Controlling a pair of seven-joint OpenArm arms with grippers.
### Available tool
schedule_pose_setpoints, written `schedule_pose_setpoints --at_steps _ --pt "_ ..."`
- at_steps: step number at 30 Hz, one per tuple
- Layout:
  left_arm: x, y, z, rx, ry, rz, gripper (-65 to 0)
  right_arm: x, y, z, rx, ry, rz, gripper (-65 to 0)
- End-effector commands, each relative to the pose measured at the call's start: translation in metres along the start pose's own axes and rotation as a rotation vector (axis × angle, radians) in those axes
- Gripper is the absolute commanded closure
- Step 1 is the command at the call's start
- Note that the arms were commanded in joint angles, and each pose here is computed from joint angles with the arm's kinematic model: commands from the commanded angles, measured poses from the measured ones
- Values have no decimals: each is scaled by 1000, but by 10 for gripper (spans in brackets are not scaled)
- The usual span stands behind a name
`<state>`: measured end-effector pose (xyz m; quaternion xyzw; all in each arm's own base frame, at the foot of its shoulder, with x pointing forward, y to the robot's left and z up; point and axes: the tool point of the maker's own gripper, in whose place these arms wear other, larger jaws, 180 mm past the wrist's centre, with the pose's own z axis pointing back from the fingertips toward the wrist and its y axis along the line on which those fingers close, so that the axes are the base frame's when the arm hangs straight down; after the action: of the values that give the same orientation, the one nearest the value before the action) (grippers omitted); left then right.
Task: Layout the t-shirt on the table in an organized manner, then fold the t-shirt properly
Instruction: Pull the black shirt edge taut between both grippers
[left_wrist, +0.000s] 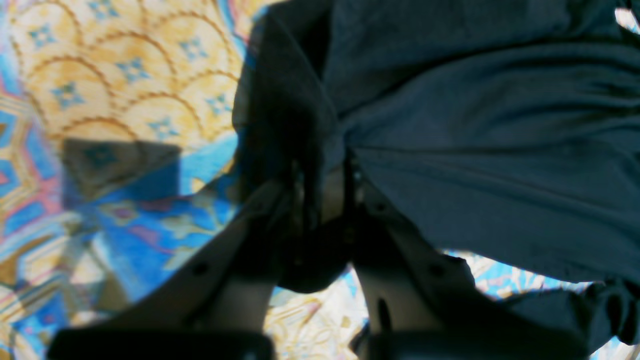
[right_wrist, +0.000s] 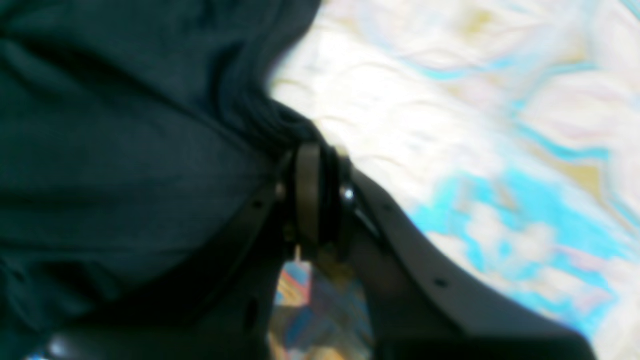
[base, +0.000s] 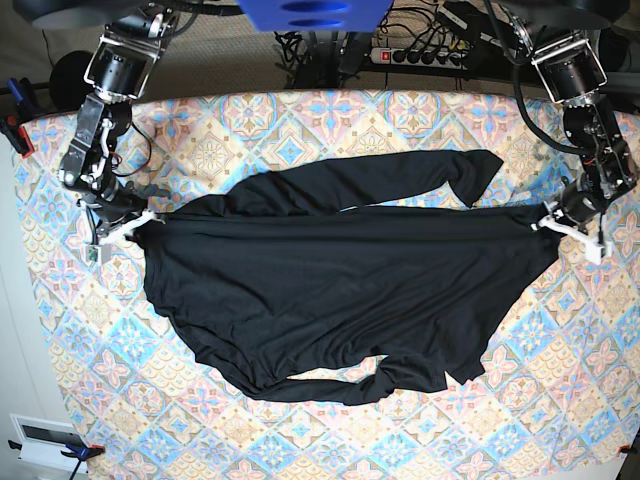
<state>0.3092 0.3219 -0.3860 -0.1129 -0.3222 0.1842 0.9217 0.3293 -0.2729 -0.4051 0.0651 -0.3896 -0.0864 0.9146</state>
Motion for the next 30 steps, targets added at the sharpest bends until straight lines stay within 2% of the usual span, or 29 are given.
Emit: schedule_pose_setpoints --at_steps 1,6,11,15,20,24,27,30 --pt "17 -5 4 -12 -40 -30 -1 25 -11 11 -16 -75 7 0" --pt "4 -20 -5 -41 -10 -39 -1 25 -41 32 -88 -106 -13 0" --pt "-5 -31 -11 -66 1 -23 -1 20 -68 46 -146 -94 -29 0" --pt "-7 -27 -12 -42 10 -37 -1 19 -90 59 -198 -106 -80 0" --pt "-9 -20 -11 -16 18 -53 -1 20 -95 61 -210 -111 -86 0" --pt "-19 -10 -4 -5 74 -68 -5 19 -95 61 -210 -108 -88 0" --pt "-21 -16 -3 -45 81 -44 -44 17 -95 60 -209 -103 -90 0" --pt "-23 -13 0 -44 94 -38 -140 18 -94 60 -208 -105 -87 0"
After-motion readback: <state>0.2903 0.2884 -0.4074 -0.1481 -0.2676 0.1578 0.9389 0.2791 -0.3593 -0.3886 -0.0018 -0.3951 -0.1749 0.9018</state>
